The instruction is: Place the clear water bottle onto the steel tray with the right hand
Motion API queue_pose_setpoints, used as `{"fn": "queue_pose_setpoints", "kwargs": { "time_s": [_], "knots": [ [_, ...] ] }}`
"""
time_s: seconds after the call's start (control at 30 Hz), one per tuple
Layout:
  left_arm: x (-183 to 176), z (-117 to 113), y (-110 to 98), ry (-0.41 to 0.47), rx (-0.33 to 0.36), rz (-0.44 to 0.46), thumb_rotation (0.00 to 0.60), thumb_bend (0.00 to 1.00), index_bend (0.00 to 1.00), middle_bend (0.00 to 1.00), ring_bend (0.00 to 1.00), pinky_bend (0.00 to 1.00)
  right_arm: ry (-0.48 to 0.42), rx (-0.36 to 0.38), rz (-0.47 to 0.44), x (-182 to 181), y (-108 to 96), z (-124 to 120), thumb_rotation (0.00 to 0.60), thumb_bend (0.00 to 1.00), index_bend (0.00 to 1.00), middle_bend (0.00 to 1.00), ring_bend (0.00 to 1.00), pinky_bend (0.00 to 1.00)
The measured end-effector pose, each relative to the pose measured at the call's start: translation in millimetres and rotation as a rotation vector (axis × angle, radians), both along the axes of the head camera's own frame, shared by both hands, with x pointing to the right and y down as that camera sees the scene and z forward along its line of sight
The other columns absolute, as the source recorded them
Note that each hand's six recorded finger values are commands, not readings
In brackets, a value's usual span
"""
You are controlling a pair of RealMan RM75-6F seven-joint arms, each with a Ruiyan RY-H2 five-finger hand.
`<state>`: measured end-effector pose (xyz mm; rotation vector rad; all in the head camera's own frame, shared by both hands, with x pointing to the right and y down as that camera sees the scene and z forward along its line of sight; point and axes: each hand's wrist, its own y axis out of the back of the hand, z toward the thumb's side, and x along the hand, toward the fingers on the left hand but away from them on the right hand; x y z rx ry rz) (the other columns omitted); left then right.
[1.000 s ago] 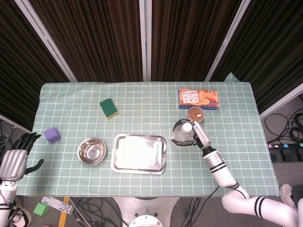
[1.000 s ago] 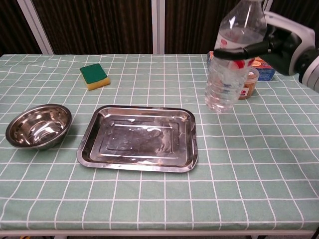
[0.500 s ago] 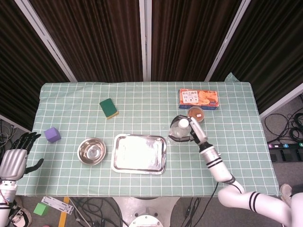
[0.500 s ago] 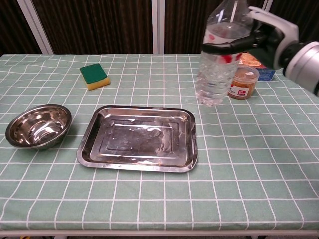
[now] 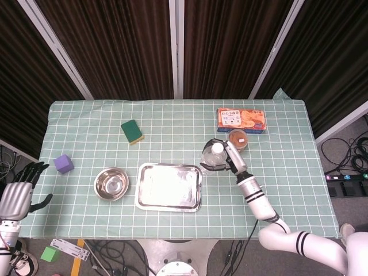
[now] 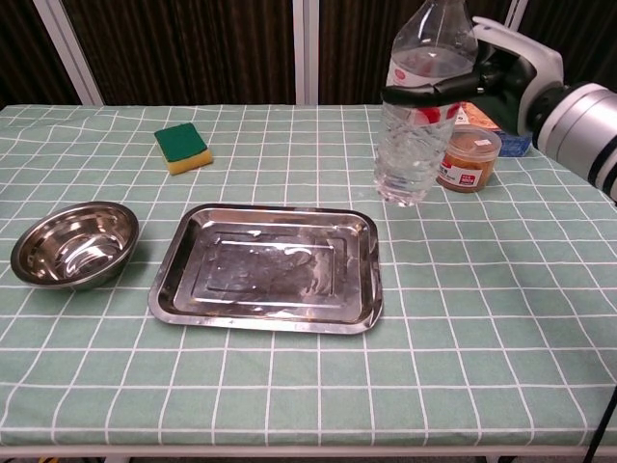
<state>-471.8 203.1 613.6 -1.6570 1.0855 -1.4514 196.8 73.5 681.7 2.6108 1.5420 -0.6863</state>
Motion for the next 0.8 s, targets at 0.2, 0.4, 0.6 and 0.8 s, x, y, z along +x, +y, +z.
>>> {"fn": "queue_pose_setpoints", "kwargs": {
  "time_s": [0.2,0.4,0.6,0.8],
  "knots": [
    [-5,-5,1,-0.014,0.009,-0.015,0.600,0.28,0.19,0.21,0.11,0.19,-0.069,-0.044,-0.076,-49,19,8,0.600,0.22,0.71,0.57,0.39,0.45],
    [-10,-8,2,-0.015,0.012,-0.030,0.600,0.28,0.18,0.21,0.11,0.19,-0.081,-0.010,-0.065,-52,11,2,0.600,0.22,0.71,0.57,0.39,0.45],
    [-10,-8,1,-0.013,0.015,-0.025,0.600,0.28,0.19,0.21,0.11,0.19,-0.085,-0.055,-0.096,-64,21,13,0.600,0.22,0.71,0.57,0.39,0.45],
    [-11,-8,4,-0.014,0.008,-0.031,0.600,0.28,0.19,0.21,0.11,0.19,-0.124,-0.076,-0.141,-98,29,18,0.600,0.24,0.71,0.57,0.39,0.45]
  ]
}}
